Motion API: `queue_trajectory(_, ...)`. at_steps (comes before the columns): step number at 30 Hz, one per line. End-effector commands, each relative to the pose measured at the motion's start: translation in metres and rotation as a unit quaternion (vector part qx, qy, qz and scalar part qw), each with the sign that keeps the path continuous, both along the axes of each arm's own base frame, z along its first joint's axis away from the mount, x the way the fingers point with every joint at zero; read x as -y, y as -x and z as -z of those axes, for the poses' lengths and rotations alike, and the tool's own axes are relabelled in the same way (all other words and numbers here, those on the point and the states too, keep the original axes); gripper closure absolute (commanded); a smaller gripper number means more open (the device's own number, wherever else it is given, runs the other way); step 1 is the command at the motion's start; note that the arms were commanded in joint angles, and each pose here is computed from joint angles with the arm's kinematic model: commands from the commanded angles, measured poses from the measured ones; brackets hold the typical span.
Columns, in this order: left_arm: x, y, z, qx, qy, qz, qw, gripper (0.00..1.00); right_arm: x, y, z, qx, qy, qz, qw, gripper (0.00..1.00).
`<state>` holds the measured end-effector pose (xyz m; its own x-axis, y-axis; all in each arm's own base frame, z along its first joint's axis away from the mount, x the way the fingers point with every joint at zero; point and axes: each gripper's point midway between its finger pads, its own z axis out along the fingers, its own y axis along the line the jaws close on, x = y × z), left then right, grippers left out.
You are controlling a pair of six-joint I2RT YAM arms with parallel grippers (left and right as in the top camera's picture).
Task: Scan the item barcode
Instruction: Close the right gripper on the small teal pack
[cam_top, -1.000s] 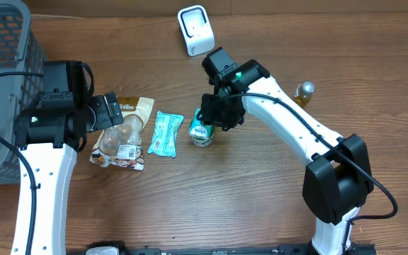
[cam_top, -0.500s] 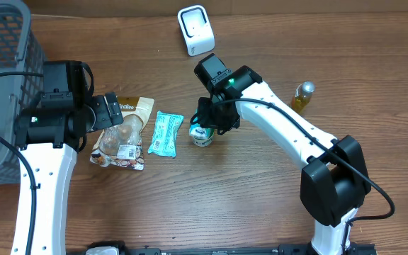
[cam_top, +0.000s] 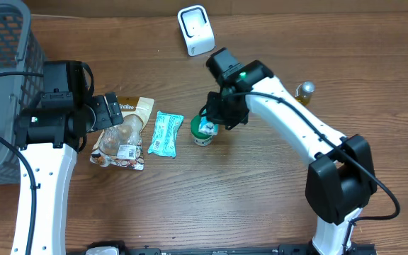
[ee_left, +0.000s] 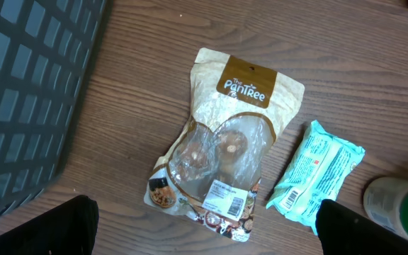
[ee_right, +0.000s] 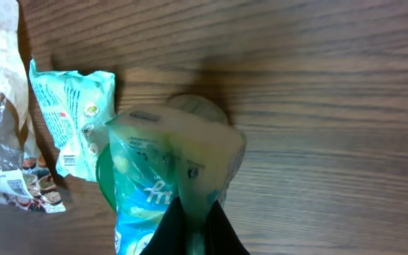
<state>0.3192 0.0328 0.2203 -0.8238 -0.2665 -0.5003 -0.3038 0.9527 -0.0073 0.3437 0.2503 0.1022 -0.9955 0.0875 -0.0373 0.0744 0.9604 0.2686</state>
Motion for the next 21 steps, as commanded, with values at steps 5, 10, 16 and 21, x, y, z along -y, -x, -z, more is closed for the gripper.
queue_trajectory(5,0.003,-0.003,-0.004,0.006,0.003,0.0,1.0,0.01,0.003,0.002,-0.019,0.021,-0.016,-0.062,0.998,0.96)
queue_trajectory(10,0.002,-0.003,-0.003,0.005,0.003,-0.001,1.0,0.0,0.015,0.003,-0.018,0.015,-0.01,-0.077,0.997,0.96)
queue_trajectory(16,0.003,-0.003,-0.004,0.006,0.003,0.0,1.0,0.01,0.031,0.003,-0.017,0.0,-0.01,-0.076,0.997,0.96)
queue_trajectory(21,0.003,-0.003,-0.004,0.006,0.003,0.0,1.0,0.01,0.046,0.0,-0.016,-0.01,-0.005,-0.063,0.998,0.96)
